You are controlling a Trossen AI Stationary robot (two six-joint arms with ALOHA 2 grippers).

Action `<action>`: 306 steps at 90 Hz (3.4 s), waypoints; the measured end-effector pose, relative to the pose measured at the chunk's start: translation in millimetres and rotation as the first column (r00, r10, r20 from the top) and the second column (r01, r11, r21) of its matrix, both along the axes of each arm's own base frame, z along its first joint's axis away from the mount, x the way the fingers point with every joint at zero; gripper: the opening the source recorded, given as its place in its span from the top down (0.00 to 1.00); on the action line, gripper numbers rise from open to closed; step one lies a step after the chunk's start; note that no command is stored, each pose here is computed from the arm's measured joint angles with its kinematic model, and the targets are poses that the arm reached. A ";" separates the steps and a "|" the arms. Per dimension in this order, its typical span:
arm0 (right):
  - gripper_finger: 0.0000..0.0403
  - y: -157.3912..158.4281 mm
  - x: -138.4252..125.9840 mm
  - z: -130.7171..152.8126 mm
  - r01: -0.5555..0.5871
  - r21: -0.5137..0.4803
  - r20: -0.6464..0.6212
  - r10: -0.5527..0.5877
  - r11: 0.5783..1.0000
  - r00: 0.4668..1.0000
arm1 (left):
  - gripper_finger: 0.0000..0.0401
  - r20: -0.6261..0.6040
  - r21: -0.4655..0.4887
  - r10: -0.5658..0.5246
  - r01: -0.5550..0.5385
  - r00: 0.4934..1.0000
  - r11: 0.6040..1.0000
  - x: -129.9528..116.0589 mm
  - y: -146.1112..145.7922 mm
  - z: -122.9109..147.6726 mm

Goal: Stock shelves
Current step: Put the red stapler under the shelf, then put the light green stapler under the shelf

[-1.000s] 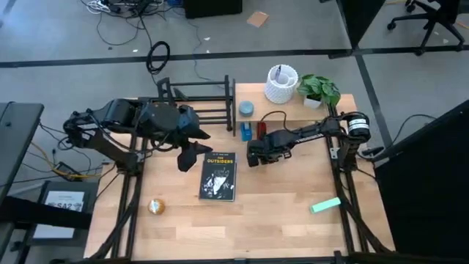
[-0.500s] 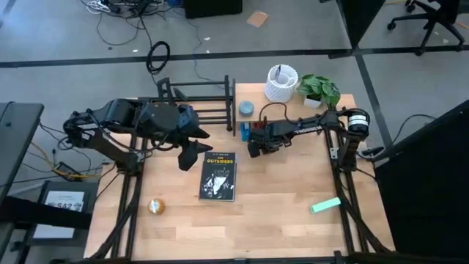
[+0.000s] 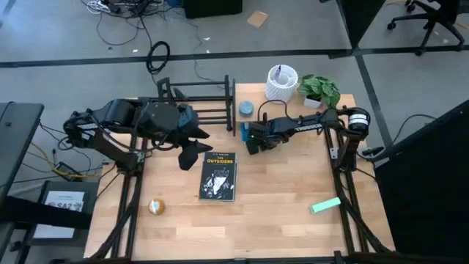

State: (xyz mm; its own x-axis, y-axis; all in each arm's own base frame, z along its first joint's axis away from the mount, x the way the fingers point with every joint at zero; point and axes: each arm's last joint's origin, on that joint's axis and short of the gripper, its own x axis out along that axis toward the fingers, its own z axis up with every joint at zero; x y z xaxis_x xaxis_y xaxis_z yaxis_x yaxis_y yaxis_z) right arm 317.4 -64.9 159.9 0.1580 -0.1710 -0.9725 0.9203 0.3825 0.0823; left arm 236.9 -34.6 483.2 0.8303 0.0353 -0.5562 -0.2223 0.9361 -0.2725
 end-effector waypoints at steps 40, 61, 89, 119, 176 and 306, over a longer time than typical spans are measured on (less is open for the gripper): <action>0.98 107.4 -53.2 82.4 -0.374 0.058 0.055 0.371 0.926 0.927 | 0.54 0.012 0.057 0.035 -0.035 0.999 0.998 0.4 1.7 0.8; 0.80 152.2 -96.6 94.8 -0.636 0.316 -0.013 0.673 0.704 0.739 | 0.54 0.008 0.099 0.007 -0.008 1.000 0.995 0.4 1.8 0.8; 0.35 211.4 -125.2 68.2 -0.712 0.499 -0.193 0.864 0.495 0.465 | 0.54 0.006 0.121 -0.008 0.008 1.000 0.993 0.4 1.7 0.8; 0.24 249.6 -129.2 -3.2 -0.595 0.654 -0.442 0.874 0.467 0.201 | 0.54 0.006 0.115 -0.005 0.005 1.000 0.993 0.4 1.7 0.8; 0.58 249.2 -118.6 -29.1 -0.549 0.716 -0.355 0.902 0.431 0.245 | 0.54 0.014 0.034 0.046 -0.047 0.999 0.998 0.4 1.6 0.9; 0.26 168.3 -80.9 60.4 -0.139 0.017 -0.028 0.139 0.990 0.990 | 0.54 0.011 0.078 0.019 -0.020 1.000 0.997 0.4 1.7 0.9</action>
State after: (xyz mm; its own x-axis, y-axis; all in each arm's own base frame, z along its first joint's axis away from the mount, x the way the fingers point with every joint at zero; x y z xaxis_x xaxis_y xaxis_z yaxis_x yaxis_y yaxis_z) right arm 236.6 103.4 220.3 0.1514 -0.1351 -0.9792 0.8603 0.5059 0.0632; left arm 237.3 -32.9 484.1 0.8347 0.0947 -0.5425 -0.2383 0.9502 -0.2008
